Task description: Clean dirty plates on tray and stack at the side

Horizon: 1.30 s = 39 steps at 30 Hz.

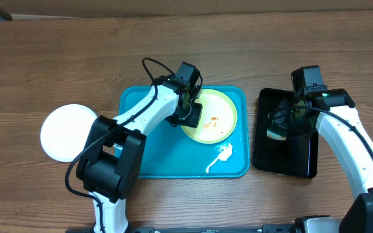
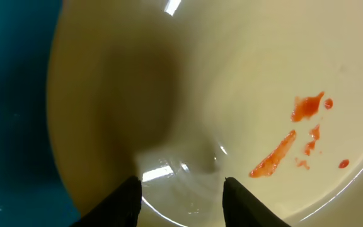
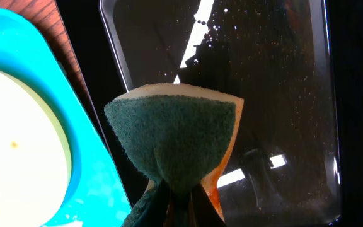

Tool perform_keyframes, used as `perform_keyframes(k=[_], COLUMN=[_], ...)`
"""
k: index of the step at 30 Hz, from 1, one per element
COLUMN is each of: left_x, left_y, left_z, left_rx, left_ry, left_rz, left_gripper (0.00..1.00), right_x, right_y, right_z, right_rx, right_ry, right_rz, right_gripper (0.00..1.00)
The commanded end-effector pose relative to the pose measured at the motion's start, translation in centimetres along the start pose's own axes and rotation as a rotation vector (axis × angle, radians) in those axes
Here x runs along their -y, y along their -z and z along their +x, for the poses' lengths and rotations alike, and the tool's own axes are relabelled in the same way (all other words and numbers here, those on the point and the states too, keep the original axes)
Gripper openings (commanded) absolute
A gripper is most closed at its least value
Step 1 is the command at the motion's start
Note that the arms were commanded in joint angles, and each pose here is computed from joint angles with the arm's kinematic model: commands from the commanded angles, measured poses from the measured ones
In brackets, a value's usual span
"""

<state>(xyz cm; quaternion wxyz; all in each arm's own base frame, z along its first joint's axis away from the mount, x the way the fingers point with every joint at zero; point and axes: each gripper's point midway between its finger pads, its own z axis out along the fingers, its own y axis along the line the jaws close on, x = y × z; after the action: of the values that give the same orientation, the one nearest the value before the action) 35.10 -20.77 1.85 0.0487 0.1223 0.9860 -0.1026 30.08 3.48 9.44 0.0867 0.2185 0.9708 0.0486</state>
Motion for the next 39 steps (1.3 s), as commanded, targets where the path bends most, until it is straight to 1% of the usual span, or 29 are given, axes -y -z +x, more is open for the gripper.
perform_keyframes(k=[1, 4, 6, 9, 12, 13, 20, 22, 25, 26, 29, 32, 34, 37, 38, 39], left_x=[-0.3, -1.5, -2.5, -3.6, -4.2, -4.4, -4.1, -4.0, -3.8, -3.8, -3.8, -3.9, -4.2, -4.5, -4.6, -4.7], left_y=[4.8, 6.2, 6.3, 5.9, 5.2, 4.9, 2.0, 0.9, -0.4, -0.5, -0.8, -0.8, -0.7, -0.6, -0.5, -0.5], left_z=[-2.9, -3.6, -3.8, -3.8, -3.8, -3.8, -2.9, -2.5, -1.9, -1.8, -1.5, -1.2, -0.7, 0.5, 1.0, 1.6], left_rx=[0.152, 0.205, 0.211, 0.199, 0.188, 0.183, 0.103, 0.072, 0.033, 0.026, 0.014, 0.000, -0.021, -0.069, -0.088, -0.111], left_ry=[0.002, 0.039, 0.057, 0.080, 0.094, 0.096, 0.098, 0.101, 0.105, 0.106, 0.107, 0.107, 0.112, 0.121, 0.125, 0.131], left_rz=[-0.046, -0.092, -0.115, -0.133, -0.135, -0.136, -0.101, -0.089, -0.068, -0.063, -0.064, -0.068, -0.077, -0.092, -0.096, -0.097], left_gripper=[0.45, 0.62, 0.69, 0.70, 0.66, 0.65, 0.64, 0.59, 0.47, 0.41, 0.28, 0.12, 0.04, 0.04, 0.04, 0.04], right_x=[0.1, 0.1, 0.1, 0.2, 0.2, 0.2, 0.2, 0.2, 0.2, 0.2, 0.2, 0.2, 0.2, 0.1, -0.3, -1.6], right_y=[0.5, 0.5, 0.5, 0.5, 0.5, 0.5, 0.5, 0.5, 0.5, 0.5, 0.5, 0.5, 0.5, 0.5, 0.5, 0.6], right_z=[-0.2, -0.1, -0.1, -0.1, 0.0, 0.0, 0.1, 0.1, 0.0, 0.0, 0.0, 0.0, 0.0, 0.1, 0.2, 0.5], right_rx=[0.019, 0.016, 0.015, 0.013, 0.010, 0.009, 0.009, 0.009, 0.009, 0.010, 0.009, 0.009, 0.009, 0.007, 0.001, -0.016], right_ry=[0.002, 0.003, 0.003, 0.002, 0.002, 0.002, 0.002, 0.002, 0.002, 0.002, 0.002, 0.002, 0.002, 0.003, 0.022, 0.085], right_rz=[-0.007, -0.006, -0.005, -0.005, -0.003, -0.002, -0.002, -0.002, -0.002, -0.002, -0.002, -0.002, -0.002, -0.006, -0.028, -0.091], right_gripper=[0.04, 0.04, 0.04, 0.04, 0.04, 0.04, 0.04, 0.04, 0.04, 0.04, 0.04, 0.04, 0.04, 0.04, 0.04, 0.04])
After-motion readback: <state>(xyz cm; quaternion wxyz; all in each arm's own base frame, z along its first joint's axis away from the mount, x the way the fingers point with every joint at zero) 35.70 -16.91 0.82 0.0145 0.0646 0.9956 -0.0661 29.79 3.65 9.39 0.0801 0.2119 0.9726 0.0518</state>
